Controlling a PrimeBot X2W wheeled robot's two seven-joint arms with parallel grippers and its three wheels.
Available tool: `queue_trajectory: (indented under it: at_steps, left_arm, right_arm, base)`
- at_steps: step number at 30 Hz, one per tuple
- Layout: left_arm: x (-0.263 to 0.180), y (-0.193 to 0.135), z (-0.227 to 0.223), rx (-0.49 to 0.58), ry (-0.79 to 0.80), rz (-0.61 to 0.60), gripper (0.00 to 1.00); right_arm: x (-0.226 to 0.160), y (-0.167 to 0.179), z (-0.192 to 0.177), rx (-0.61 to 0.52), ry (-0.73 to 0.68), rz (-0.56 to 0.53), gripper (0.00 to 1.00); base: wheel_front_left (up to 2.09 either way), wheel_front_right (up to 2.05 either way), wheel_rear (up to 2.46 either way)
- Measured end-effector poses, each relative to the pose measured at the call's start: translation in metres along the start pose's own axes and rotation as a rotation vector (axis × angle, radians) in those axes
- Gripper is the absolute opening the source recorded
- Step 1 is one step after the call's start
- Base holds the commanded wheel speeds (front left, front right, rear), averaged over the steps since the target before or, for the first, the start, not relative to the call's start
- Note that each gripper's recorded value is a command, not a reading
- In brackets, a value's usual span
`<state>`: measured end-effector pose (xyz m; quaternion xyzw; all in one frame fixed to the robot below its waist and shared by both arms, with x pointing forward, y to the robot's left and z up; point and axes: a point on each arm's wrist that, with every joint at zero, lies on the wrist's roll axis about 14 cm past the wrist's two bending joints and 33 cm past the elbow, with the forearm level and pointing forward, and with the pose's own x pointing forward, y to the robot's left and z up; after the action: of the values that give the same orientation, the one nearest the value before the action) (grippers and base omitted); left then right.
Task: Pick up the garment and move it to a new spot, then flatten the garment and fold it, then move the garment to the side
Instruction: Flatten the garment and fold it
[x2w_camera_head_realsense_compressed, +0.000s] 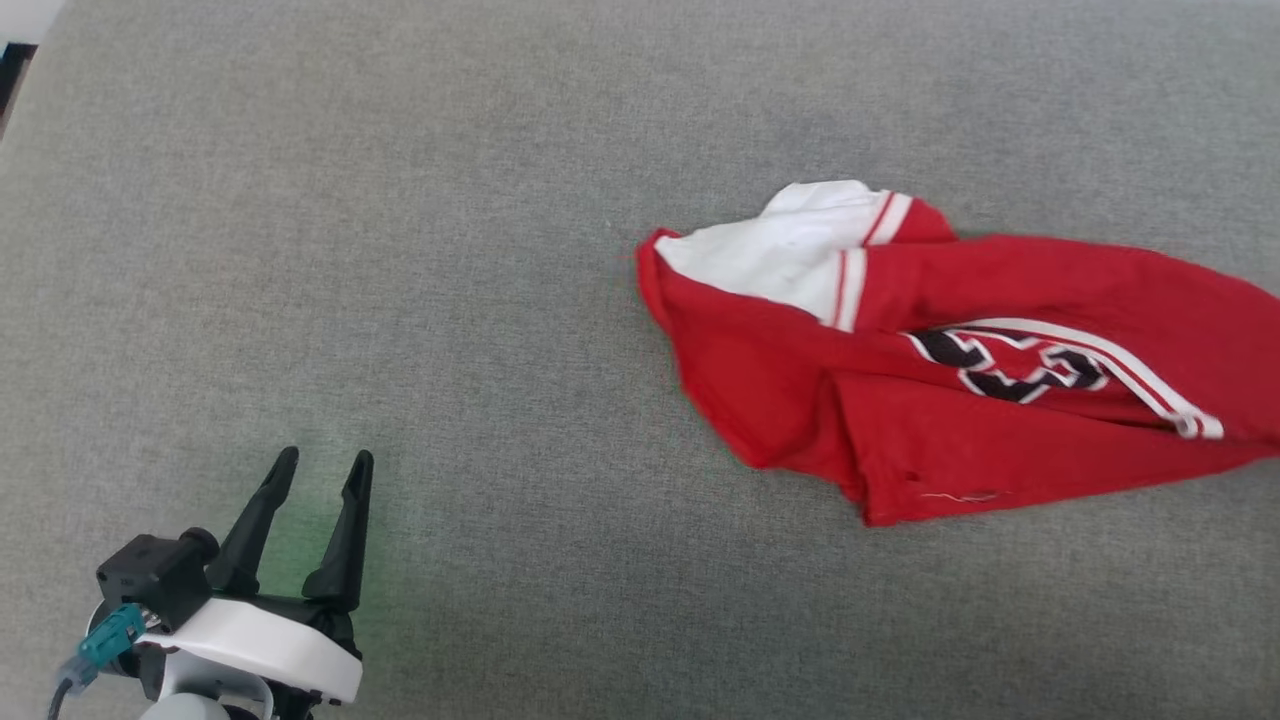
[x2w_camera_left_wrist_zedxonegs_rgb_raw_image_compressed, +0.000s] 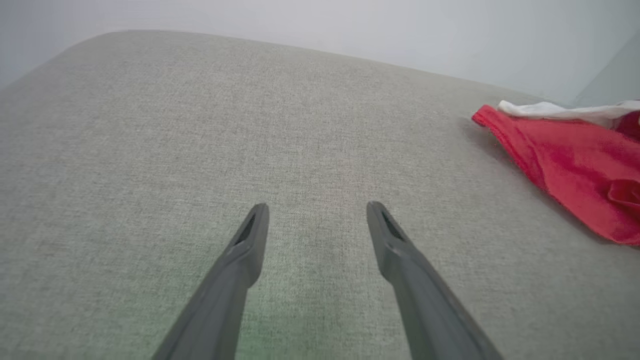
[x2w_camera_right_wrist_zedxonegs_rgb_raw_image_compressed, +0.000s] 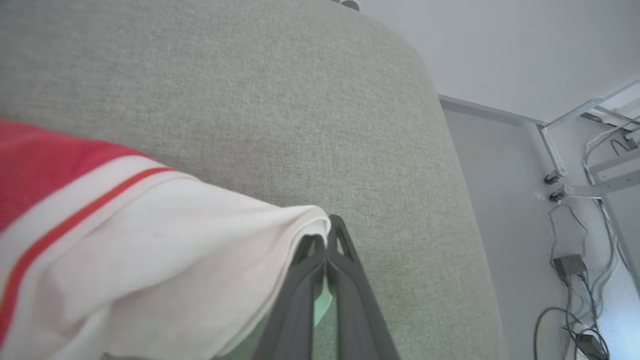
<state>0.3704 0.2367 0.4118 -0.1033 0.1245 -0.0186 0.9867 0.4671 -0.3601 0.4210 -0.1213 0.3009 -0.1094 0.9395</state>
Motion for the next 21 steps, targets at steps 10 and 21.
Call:
queue_trajectory:
  at_steps: [10,21]
  left_arm:
    - [0.011,-0.003,0.003,-0.009,-0.005,-0.023,1.00]
    - [0.047,-0.050,0.090,0.204,-0.179,-0.312,1.00]
  right_arm:
    - [0.000,0.003,-0.013,0.132,-0.050,-0.066,1.00]
    - [-0.047,-0.031,0.022,0.319,-0.380,-0.166,1.00]
  base:
    - [0.00,0.00,0.00]
    - [0.00,0.00,0.00]
